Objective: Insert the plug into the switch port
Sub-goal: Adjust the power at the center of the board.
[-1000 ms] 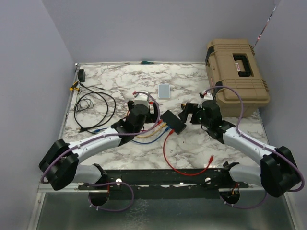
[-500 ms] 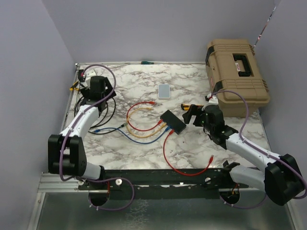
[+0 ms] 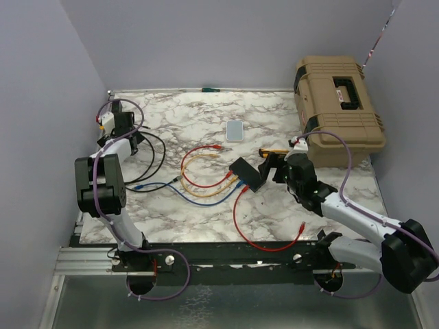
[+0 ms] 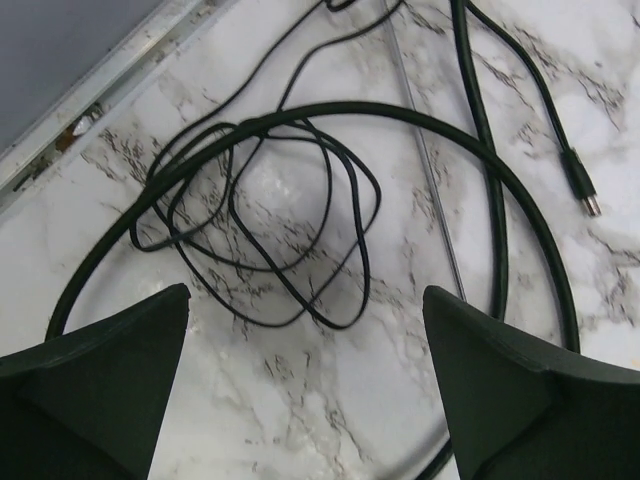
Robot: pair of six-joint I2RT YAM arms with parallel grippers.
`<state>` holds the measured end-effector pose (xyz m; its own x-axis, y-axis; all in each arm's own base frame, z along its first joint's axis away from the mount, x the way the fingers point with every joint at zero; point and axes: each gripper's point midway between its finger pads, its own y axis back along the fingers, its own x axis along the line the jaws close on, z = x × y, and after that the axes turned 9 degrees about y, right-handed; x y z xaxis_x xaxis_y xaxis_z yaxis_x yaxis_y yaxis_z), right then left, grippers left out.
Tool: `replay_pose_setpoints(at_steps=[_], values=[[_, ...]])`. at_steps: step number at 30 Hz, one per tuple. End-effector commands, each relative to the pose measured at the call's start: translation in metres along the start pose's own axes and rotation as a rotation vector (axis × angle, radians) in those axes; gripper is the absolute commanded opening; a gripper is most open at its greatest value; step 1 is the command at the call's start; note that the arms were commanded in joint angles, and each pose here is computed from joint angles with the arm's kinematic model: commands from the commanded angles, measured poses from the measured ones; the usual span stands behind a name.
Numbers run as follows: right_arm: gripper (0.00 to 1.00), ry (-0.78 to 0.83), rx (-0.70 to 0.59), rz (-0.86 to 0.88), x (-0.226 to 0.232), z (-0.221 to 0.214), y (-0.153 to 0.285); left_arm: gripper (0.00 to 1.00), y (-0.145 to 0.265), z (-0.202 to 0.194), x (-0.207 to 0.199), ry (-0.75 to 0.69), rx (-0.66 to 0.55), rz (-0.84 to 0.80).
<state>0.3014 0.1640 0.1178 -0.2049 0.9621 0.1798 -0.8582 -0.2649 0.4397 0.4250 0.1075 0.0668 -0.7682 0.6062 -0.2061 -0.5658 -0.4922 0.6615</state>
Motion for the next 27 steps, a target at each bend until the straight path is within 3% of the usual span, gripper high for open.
replay_pose_setpoints(at_steps=[1,5,9,19,27], values=[[1.0,0.02,-0.03,-0.033,-0.004,0.003,-0.002,0.98,-0.027,0.017,0.01,0.052,-0.038,0.046],[1.0,0.031,-0.024,-0.021,-0.002,0.001,-0.004,0.96,-0.042,0.009,0.01,0.056,-0.02,0.028],[1.0,0.037,-0.018,-0.023,-0.002,-0.001,-0.006,0.78,-0.055,0.006,0.01,0.046,0.0,0.002],[1.0,0.047,-0.008,-0.035,-0.004,-0.004,-0.009,0.08,-0.037,0.028,-0.012,0.072,-0.026,-0.133],[1.0,0.047,-0.008,-0.036,-0.004,-0.005,-0.009,0.03,0.022,0.082,-0.038,0.111,-0.147,-0.294]])
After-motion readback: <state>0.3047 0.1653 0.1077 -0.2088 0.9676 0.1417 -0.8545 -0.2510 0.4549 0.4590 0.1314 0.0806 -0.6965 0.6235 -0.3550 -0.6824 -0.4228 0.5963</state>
